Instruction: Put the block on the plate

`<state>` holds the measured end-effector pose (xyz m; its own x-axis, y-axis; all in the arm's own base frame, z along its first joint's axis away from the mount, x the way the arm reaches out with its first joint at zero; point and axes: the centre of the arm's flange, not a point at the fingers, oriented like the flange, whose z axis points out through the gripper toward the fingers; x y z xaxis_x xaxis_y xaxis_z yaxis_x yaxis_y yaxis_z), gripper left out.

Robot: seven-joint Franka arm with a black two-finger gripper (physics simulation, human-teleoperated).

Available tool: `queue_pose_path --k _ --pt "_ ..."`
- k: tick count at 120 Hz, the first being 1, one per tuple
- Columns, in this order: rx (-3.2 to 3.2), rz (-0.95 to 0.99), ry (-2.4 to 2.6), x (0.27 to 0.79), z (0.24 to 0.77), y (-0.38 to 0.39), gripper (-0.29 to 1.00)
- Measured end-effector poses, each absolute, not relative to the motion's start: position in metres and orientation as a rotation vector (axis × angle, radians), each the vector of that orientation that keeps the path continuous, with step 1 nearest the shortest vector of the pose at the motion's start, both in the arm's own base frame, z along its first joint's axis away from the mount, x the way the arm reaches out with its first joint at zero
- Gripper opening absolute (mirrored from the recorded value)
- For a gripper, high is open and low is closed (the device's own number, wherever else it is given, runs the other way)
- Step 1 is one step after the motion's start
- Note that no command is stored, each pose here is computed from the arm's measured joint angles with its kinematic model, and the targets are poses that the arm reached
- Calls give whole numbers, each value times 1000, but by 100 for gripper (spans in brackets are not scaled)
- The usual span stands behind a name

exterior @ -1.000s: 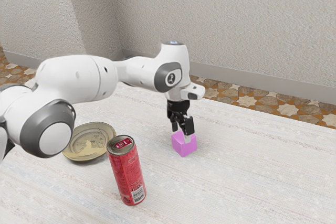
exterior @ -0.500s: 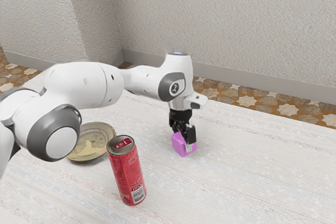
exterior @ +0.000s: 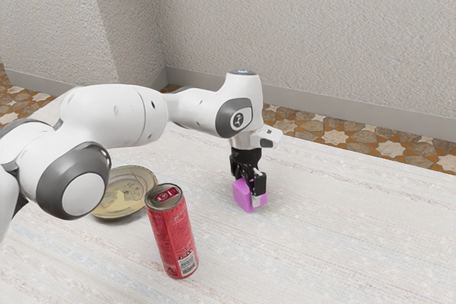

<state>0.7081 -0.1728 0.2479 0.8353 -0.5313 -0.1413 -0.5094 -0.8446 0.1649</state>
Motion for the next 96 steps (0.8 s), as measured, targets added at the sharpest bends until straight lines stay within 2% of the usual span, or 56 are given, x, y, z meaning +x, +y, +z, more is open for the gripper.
queue_pose_path --k 36,60,78,96 --pt "2914 -230 -810 711 284 -168 42" --pt "2959 -114 -782 713 364 -145 41" --pt "3027 -74 -651 714 410 -74 41" --pt "3076 -96 -502 711 424 14 42"
